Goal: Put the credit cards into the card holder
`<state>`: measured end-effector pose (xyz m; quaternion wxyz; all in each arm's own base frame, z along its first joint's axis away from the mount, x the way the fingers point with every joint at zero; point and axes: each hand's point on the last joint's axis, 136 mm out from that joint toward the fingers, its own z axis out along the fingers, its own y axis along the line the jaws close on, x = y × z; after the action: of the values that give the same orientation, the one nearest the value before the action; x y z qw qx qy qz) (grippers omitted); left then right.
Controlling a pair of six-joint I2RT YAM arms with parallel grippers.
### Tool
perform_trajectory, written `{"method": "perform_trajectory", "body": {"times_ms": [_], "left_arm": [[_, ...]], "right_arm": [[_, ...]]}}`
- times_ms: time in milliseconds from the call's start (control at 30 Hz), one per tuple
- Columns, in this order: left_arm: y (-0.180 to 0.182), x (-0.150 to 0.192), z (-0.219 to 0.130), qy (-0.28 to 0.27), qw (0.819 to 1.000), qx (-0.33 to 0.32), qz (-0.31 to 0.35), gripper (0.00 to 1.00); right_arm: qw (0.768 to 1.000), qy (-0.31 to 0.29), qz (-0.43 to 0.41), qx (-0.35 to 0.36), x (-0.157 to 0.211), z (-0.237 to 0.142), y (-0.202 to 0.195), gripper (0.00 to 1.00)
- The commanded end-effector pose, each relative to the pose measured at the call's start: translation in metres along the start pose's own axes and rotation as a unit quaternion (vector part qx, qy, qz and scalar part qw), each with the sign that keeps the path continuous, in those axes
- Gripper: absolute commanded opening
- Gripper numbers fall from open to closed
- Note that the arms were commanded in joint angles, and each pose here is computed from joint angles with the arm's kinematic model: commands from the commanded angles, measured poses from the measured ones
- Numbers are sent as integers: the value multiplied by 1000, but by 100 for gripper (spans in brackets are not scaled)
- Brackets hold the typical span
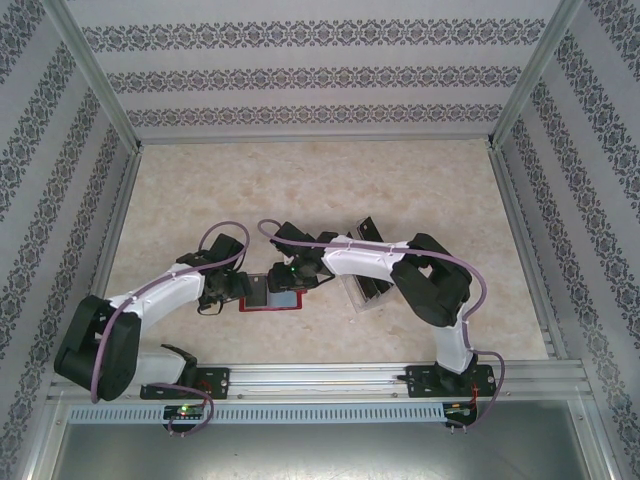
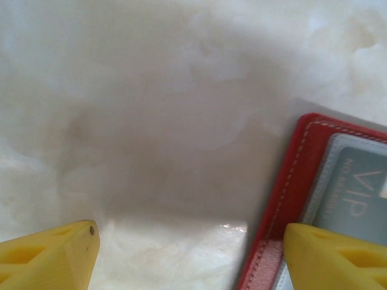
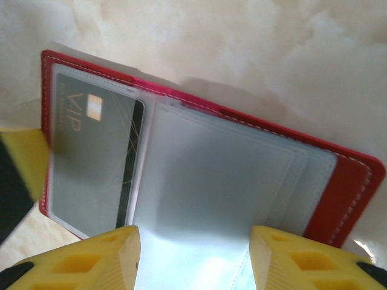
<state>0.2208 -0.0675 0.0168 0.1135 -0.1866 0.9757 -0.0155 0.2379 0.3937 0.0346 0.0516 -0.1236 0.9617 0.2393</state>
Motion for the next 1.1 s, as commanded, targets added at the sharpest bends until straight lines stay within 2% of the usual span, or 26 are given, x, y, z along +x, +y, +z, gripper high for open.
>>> {"method": "perform_trajectory", "body": {"times_ms": [0,467,600,833,1067], "left_arm": [[1,11,9,17,1000,3,-3,80],[-1,13,5,11,1000,20,-14,80],[-3,2,-12,-12,999,33,-28,81],[8,-28,-57,-91,990,58,-89,83],[5,-42,-79,-113,984,86,-110,83]], "right_arm": [[1000,10,-12,-12,1,7,12,52],[998,6,-21,-52,-7,9,41,52],[998,5,-21,-56,-6,8,45,52],[998,10,-24,-59,-4,11,50,52],[998,16,-30,-62,-4,16,60,52]]}}
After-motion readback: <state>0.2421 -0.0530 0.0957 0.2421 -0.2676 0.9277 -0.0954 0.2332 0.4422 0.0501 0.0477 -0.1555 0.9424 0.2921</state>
